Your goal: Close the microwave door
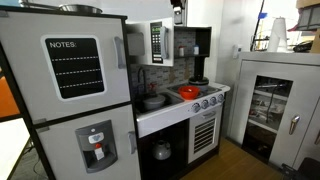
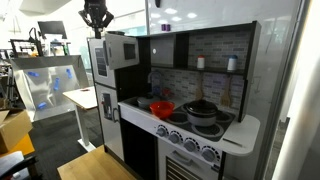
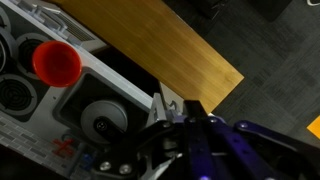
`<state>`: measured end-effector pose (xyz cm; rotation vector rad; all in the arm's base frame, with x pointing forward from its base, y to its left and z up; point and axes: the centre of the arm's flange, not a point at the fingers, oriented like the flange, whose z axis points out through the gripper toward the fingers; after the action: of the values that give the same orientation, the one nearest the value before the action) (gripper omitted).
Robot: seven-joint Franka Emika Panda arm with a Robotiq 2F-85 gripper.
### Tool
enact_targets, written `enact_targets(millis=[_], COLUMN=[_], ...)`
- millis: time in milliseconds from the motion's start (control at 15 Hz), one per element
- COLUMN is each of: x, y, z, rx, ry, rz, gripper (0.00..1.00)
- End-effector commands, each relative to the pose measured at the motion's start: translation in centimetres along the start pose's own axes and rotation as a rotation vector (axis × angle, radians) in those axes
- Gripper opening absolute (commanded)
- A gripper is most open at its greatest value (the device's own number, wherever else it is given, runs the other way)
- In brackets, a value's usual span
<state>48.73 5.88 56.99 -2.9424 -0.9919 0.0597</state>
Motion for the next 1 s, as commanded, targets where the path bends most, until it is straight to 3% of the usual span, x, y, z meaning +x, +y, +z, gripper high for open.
enact_targets(millis=[0,267,667,933], x=[1.0,0.8,2.6,3.8], y=[-0.5,-2.7,-3.8,-3.6], z=[-0.6,-1.1,-2.1,-1.5], rx=[0.070,0.130,0.120,0.044], ry=[-0.069,-0.109,0.006,0.115], rz=[-0.003,-0.044,-0.061,-0.064], gripper=[0.00,0.00,0.00,0.00])
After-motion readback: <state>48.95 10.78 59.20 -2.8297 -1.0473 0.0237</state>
